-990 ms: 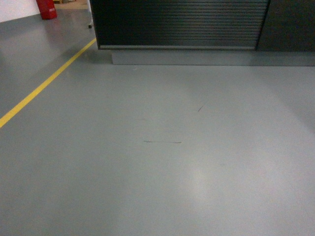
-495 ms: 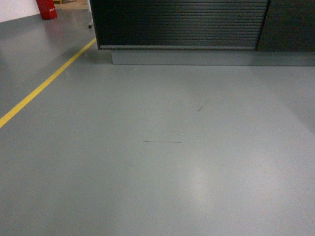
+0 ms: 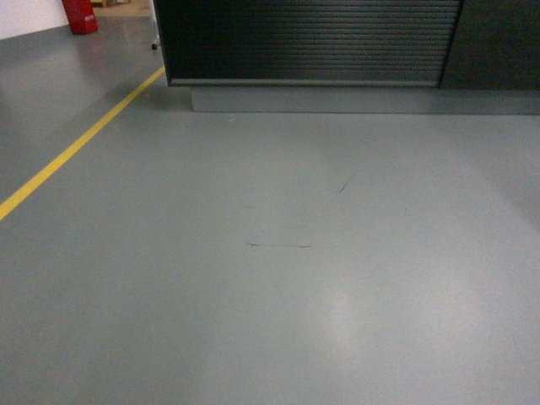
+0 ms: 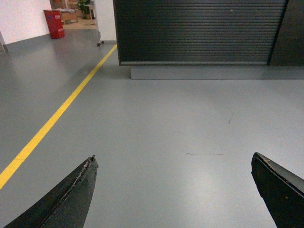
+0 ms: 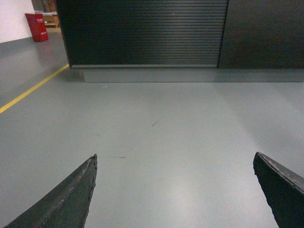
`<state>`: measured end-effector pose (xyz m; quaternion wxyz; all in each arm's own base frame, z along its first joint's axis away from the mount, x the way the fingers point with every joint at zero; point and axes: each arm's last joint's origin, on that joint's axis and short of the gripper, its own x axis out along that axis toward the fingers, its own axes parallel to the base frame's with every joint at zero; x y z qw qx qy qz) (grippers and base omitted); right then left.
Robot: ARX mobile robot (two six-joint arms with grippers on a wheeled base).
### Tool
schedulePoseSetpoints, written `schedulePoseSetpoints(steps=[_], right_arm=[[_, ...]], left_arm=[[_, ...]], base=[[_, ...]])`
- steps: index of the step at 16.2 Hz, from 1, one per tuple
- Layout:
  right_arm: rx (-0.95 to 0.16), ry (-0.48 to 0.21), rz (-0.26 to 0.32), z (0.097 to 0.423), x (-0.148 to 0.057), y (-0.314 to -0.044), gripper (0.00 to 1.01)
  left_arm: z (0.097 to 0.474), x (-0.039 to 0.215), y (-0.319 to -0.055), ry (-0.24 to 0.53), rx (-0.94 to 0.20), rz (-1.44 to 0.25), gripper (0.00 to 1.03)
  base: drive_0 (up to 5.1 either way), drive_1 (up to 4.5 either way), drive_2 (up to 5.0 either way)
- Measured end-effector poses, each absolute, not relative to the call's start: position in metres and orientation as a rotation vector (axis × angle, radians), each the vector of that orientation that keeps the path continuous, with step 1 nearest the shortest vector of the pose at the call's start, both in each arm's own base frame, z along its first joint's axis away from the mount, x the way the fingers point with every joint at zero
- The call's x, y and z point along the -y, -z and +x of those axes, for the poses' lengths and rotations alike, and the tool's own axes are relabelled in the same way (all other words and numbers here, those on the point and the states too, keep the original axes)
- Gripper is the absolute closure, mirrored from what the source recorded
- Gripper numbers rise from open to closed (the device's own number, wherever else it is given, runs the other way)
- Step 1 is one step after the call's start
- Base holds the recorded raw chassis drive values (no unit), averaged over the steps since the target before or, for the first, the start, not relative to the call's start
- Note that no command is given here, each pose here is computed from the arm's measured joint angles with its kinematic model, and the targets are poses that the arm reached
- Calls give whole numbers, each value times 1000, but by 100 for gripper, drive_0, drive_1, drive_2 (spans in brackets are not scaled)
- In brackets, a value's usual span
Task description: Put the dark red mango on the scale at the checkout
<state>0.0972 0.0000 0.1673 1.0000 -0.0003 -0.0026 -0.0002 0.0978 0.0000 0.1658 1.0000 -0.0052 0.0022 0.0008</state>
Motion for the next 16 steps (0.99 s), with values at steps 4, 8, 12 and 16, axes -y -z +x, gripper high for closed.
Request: schedulePoseSetpoints(steps=[4,8,12,16], right_arm=[[5,0,-1,97,0,-167,3],[6,0,-1,97,0,-167,3],[6,0,-1,97,0,-167,3],[2,-1,-1,97,0,-167,3]], left_arm=[[98,0,-166,0,-4,-11,5],[98,0,-166,0,-4,-11,5],[98,0,-166,0,-5,-11,5],[98,0,-166,1,-4,-11,5]], base=[[10,398,-378],[12,397,-374],[4,397,-388],[6,406,-393]])
